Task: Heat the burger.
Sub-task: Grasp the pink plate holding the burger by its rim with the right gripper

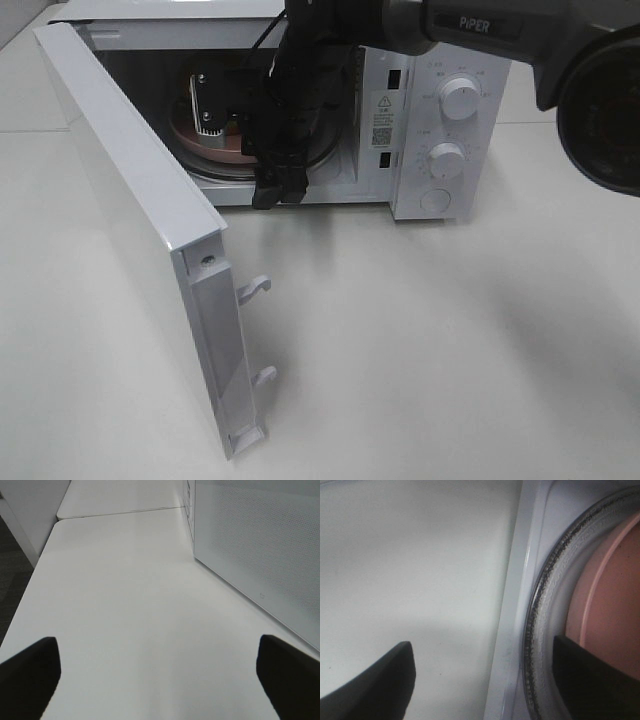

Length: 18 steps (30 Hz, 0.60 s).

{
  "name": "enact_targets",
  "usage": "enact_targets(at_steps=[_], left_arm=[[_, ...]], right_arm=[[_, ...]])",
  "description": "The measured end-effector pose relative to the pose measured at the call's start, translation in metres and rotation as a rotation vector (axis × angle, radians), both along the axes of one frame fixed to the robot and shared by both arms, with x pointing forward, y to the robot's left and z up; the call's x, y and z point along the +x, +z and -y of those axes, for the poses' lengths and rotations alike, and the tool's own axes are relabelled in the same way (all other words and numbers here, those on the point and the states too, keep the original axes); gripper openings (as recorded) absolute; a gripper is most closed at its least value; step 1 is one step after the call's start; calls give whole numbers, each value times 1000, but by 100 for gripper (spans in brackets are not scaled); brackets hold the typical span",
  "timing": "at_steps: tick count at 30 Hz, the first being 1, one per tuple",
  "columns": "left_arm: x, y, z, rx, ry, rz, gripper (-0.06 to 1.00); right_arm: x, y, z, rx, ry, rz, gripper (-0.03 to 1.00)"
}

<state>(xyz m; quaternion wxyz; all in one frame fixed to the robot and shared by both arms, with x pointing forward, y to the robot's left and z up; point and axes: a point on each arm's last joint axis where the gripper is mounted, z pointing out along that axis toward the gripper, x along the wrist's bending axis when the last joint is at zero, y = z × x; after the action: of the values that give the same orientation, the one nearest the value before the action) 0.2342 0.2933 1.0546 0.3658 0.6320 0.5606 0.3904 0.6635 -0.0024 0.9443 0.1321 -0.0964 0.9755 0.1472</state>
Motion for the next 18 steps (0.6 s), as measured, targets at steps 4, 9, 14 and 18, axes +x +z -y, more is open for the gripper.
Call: enact_targets(at_steps=[4, 9, 14, 18], left_arm=[[0, 0, 0, 0, 0, 0, 99], [0, 0, 0, 0, 0, 0, 99], [0, 0, 0, 0, 0, 0, 99], [0, 0, 0, 0, 0, 0, 99]], right_arm=[[4, 0, -5, 8, -1, 17, 76], [4, 0, -9, 18, 4, 41, 76], [6, 1, -11, 32, 1, 62, 76], [9, -4, -12, 35, -17, 69, 76]])
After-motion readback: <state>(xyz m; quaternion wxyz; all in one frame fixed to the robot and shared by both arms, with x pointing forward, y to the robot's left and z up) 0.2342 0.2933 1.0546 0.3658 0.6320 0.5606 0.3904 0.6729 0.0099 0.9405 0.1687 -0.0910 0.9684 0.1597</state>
